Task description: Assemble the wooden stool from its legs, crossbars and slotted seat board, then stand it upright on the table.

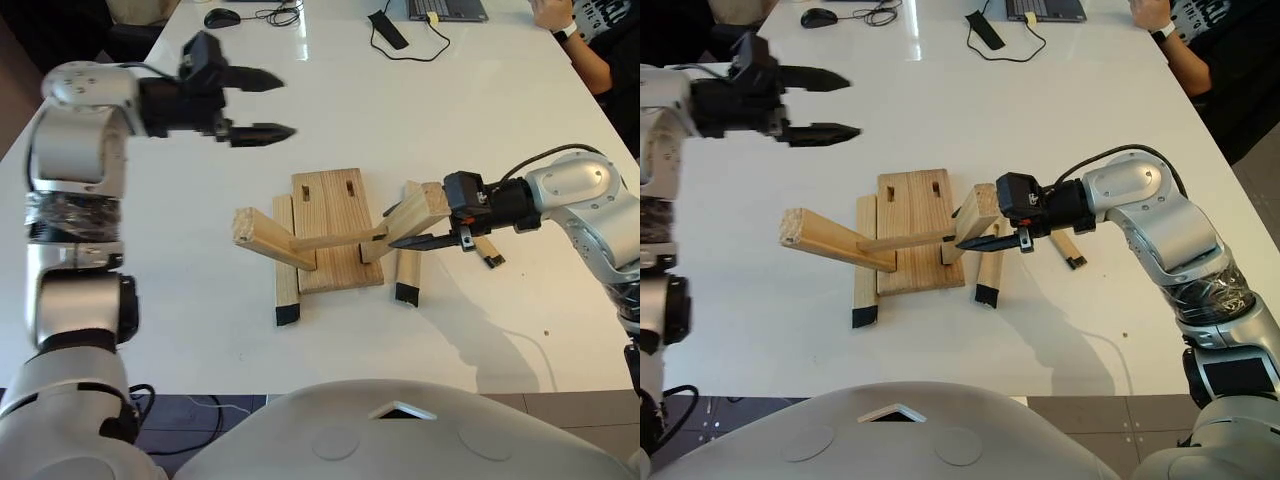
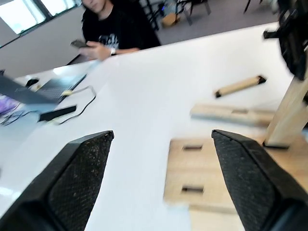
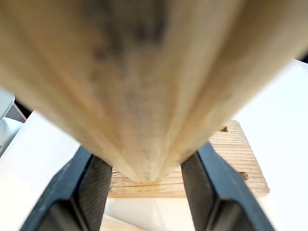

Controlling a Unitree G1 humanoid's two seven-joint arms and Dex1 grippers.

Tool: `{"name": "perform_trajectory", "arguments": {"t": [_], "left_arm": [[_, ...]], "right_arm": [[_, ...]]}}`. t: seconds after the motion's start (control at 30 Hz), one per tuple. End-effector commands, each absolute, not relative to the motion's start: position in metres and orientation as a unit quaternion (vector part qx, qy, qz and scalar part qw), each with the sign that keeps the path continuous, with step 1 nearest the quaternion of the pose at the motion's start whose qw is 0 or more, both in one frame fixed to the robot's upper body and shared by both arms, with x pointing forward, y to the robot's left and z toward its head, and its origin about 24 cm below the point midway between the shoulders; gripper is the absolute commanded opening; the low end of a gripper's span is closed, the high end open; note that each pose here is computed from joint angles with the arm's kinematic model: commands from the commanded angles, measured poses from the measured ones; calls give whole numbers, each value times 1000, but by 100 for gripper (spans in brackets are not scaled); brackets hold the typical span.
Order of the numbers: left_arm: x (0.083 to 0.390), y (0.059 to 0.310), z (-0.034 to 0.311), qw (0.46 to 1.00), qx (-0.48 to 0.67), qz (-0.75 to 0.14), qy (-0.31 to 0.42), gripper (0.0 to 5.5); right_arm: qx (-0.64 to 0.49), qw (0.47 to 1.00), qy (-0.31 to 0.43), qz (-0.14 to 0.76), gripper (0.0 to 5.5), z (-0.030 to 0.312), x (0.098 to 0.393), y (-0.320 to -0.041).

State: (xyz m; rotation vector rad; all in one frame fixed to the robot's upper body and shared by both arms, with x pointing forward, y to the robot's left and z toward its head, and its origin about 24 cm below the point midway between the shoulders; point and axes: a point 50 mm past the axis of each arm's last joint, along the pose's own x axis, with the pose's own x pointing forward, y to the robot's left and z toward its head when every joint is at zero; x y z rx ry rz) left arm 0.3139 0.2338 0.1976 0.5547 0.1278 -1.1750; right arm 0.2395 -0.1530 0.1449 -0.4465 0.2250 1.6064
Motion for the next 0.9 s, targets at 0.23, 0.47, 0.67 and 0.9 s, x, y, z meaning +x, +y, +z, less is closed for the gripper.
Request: {"name": "perform_trajectory", "arguments": {"t": [0.23, 0.47, 0.67, 0.9], "left_arm": [[248, 259, 126, 750, 270, -594, 109, 378], [234, 243, 143, 761, 145, -620, 122, 347], [232, 223, 150, 757, 104, -635, 110, 260], [220, 195, 149, 724, 105, -675, 95, 144]], "right_arm": [[-178, 689, 225, 666, 200, 108, 219, -183], [-177, 689, 224, 666, 200, 109, 217, -183], [-176, 687, 222, 669, 200, 107, 218, -178], [-172, 672, 211, 689, 200, 104, 223, -162]]}}
